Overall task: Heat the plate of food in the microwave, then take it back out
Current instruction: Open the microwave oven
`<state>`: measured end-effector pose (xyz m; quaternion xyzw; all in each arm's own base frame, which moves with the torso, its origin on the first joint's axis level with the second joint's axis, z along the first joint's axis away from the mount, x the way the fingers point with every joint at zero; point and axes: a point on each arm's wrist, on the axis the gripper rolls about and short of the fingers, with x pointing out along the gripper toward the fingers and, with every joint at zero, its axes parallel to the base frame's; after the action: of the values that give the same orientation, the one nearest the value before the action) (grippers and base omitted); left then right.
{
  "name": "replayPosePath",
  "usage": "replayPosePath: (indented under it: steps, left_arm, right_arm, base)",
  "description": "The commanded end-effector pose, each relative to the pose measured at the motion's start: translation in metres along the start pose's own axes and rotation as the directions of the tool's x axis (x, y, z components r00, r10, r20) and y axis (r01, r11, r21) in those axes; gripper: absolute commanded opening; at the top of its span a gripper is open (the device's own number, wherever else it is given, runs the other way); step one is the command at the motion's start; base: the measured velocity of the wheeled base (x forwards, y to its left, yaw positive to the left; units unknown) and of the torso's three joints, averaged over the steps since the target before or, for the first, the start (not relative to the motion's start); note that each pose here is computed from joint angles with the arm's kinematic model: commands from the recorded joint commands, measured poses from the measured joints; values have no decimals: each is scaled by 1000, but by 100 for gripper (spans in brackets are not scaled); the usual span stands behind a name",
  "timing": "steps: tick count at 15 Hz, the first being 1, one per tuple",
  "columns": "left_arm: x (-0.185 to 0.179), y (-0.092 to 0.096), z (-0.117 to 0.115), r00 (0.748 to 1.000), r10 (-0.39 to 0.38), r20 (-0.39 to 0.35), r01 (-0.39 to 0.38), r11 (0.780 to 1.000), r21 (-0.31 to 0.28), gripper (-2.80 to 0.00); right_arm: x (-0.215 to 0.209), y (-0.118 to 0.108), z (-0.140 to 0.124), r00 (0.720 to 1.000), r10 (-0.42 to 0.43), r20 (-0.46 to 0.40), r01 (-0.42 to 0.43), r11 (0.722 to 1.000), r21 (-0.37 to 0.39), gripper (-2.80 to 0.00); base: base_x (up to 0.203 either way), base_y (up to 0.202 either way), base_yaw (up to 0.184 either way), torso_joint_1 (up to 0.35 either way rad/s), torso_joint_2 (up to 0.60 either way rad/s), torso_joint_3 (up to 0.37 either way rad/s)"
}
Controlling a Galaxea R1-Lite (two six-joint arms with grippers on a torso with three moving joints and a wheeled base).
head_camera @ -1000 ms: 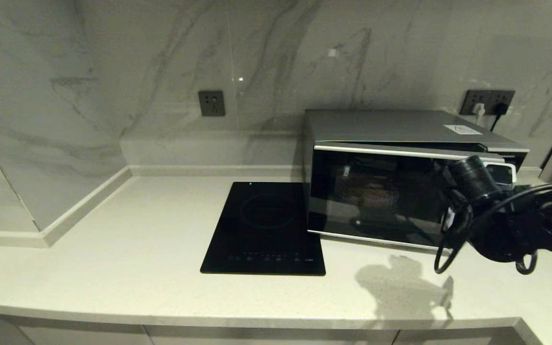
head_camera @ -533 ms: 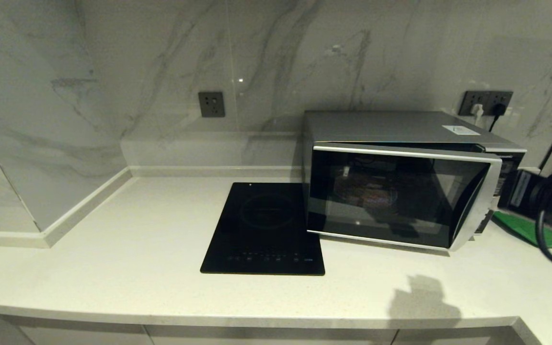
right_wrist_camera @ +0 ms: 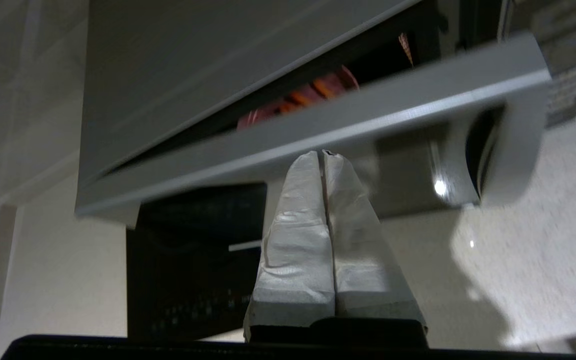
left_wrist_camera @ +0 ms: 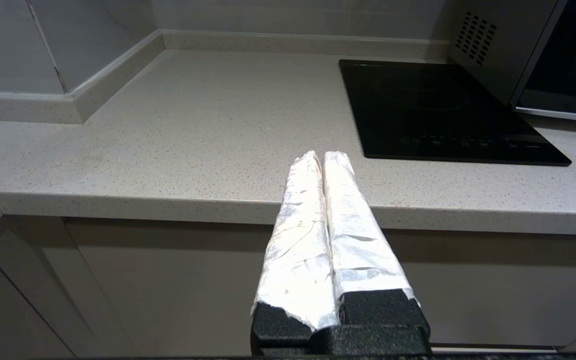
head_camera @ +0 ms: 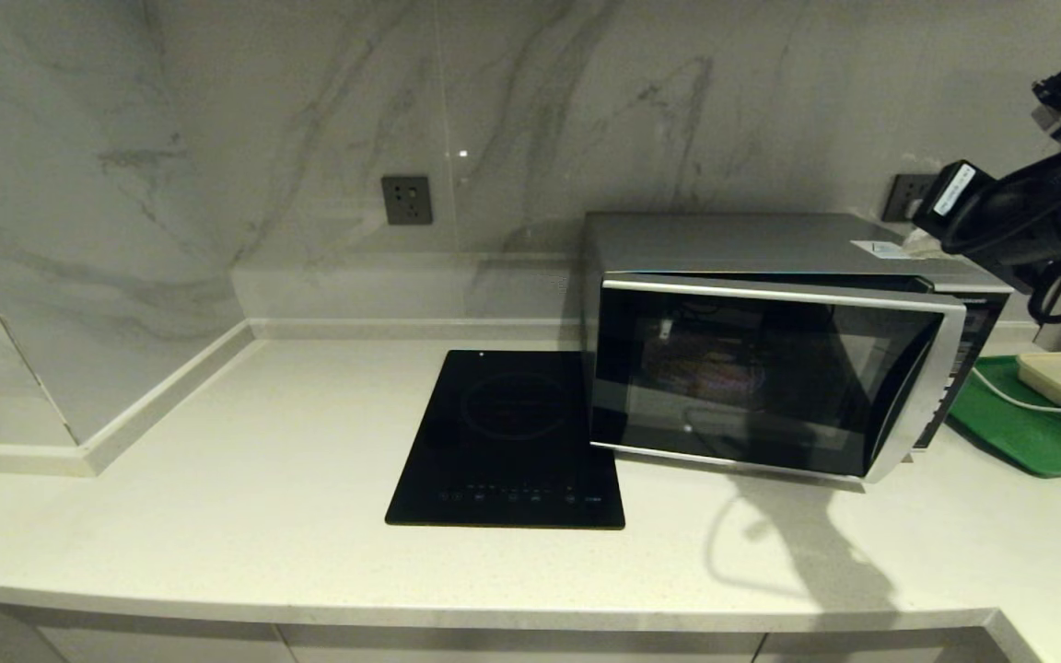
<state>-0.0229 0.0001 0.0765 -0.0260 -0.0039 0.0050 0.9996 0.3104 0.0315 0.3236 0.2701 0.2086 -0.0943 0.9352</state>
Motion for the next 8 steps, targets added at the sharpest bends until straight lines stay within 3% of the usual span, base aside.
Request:
replayPosePath:
  steps: [1, 8]
  left_arm:
    - [0, 0, 0, 1000, 1, 0, -1, 1000, -1, -280]
    - [0, 0, 0, 1000, 1, 0, -1, 1000, -1, -280]
  right_arm:
    - [48, 1, 4, 999, -40, -8, 40, 999, 10, -280]
    - [93, -41, 32, 981, -188, 50, 184, 980, 75, -280]
  base:
    - [0, 0, 0, 0, 0, 0]
    - [0, 0, 0, 0, 0, 0]
